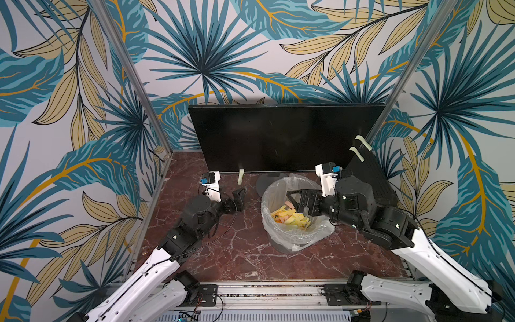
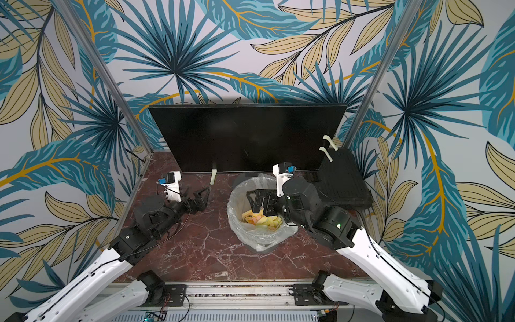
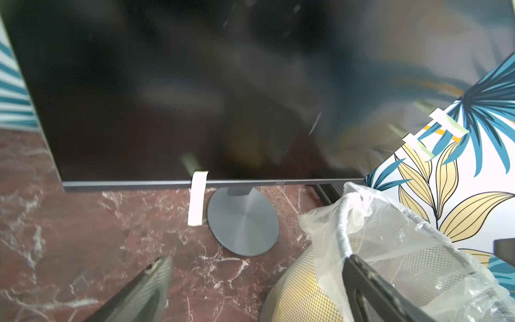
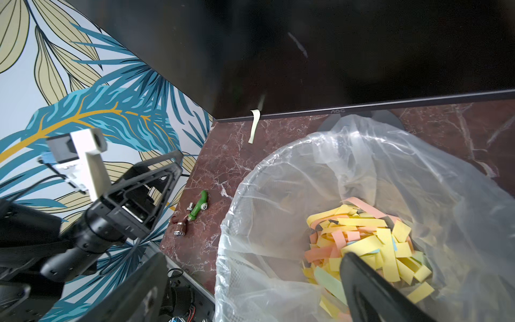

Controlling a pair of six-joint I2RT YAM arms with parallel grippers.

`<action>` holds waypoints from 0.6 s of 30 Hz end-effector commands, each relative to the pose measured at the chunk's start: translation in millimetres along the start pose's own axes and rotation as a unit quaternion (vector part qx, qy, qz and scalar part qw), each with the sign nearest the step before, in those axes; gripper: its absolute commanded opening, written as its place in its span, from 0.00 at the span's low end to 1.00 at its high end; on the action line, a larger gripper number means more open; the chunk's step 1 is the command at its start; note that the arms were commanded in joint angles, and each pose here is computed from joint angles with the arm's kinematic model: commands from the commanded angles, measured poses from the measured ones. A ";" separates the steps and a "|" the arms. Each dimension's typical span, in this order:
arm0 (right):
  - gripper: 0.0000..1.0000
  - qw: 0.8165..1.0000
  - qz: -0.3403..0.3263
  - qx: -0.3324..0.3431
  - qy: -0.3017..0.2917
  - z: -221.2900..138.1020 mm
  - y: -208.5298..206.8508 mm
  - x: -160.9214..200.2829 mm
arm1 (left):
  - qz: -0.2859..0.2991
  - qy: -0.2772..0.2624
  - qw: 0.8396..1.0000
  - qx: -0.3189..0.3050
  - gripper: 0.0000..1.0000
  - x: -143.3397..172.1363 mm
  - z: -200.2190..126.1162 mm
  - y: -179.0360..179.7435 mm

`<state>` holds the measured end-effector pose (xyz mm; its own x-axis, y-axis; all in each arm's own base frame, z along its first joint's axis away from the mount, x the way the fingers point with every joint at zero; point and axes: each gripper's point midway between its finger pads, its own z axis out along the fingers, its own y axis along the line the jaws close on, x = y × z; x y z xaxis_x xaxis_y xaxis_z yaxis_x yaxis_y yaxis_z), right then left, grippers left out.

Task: Remove the sticky note from the monitor
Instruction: Tear off the sticky note from the monitor.

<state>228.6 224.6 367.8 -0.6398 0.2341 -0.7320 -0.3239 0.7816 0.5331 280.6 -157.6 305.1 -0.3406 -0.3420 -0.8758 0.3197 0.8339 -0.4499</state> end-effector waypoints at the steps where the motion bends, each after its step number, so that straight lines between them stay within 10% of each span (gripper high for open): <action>1: 0.99 0.999 0.001 -0.035 -0.006 0.5 17.8 -8.3 | -0.042 -0.014 0.999 0.031 1.00 -1.3 -1.0 0.1; 18: 0.96 0.994 -0.015 -0.093 0.050 49.9 64.6 -7.6 | -0.190 -0.027 0.977 0.090 1.00 22.2 29.6 55.5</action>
<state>247.9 289.3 374.9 -0.7011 0.1559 -0.6958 -0.4135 0.7060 0.5750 316.2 -125.8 235.6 -0.4348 -0.5970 -0.6742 0.2386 0.6455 -0.7255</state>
